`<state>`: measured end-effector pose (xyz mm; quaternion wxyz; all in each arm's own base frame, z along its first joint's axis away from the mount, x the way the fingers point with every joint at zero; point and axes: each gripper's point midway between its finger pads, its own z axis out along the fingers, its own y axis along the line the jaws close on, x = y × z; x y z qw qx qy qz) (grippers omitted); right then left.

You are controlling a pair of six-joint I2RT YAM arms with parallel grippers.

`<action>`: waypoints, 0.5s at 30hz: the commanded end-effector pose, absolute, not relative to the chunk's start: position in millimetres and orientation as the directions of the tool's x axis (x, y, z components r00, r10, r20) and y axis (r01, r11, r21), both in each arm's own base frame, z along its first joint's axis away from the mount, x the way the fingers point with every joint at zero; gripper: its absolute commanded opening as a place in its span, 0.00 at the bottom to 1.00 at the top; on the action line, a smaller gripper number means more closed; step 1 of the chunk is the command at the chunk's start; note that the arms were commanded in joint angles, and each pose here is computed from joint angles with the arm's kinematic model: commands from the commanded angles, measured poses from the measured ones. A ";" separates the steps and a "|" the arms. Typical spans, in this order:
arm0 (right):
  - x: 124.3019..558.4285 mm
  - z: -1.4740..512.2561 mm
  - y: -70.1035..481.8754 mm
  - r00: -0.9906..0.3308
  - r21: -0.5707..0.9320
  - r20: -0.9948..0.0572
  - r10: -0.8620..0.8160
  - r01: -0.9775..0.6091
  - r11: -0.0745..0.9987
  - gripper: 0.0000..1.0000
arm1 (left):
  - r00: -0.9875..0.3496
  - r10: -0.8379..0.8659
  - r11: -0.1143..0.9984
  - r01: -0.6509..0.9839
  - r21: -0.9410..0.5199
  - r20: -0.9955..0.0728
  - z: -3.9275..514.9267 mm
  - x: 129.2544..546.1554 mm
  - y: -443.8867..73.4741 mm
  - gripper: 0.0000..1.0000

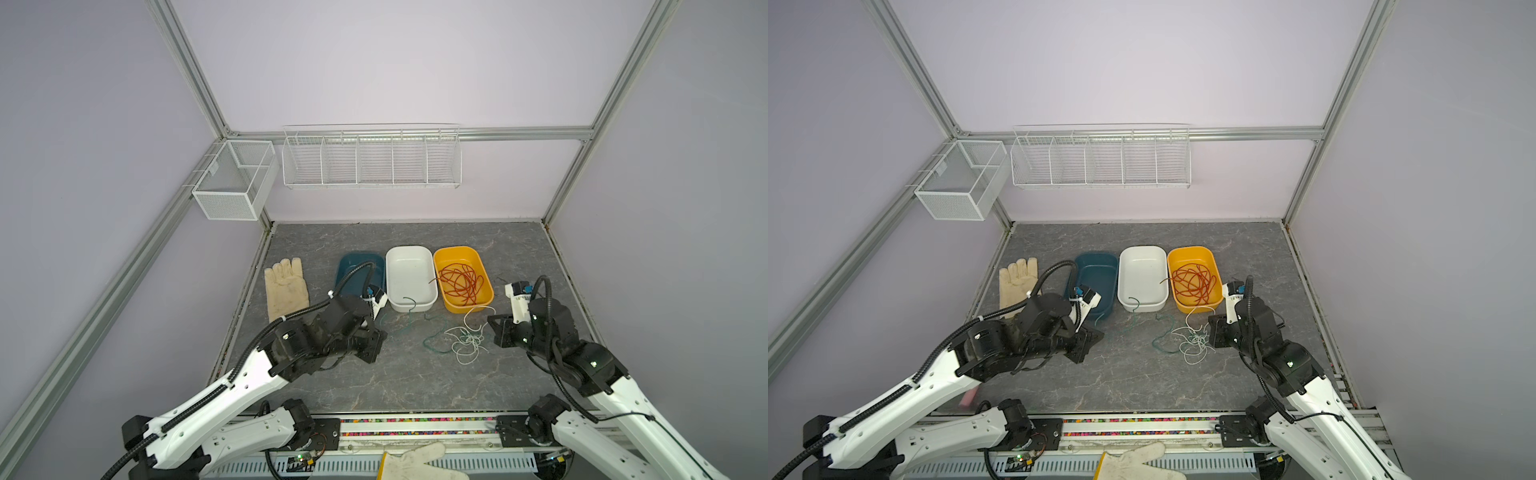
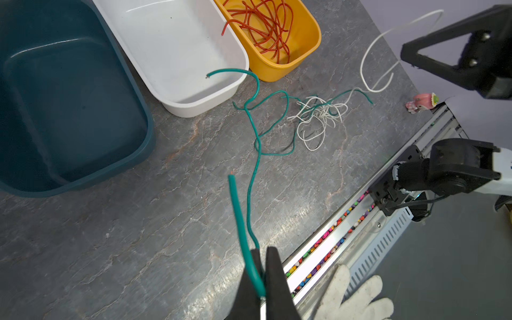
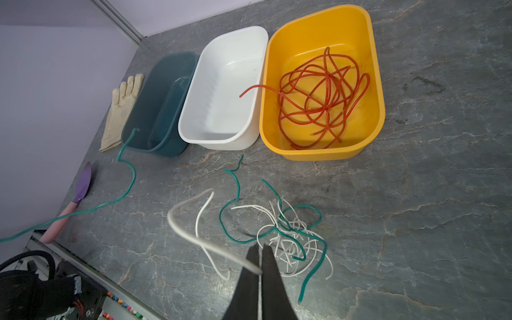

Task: Untangle the cables
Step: 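Carry the green wire with the left gripper over the white tub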

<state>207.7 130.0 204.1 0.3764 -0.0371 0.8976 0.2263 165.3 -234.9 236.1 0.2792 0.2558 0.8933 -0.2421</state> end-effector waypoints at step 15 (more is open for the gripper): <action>168.1 248.2 121.9 -0.731 0.357 -0.683 0.001 -0.332 0.873 0.06 | -0.707 0.425 0.790 0.594 -0.149 -0.565 215.7 286.0 -295.9 0.00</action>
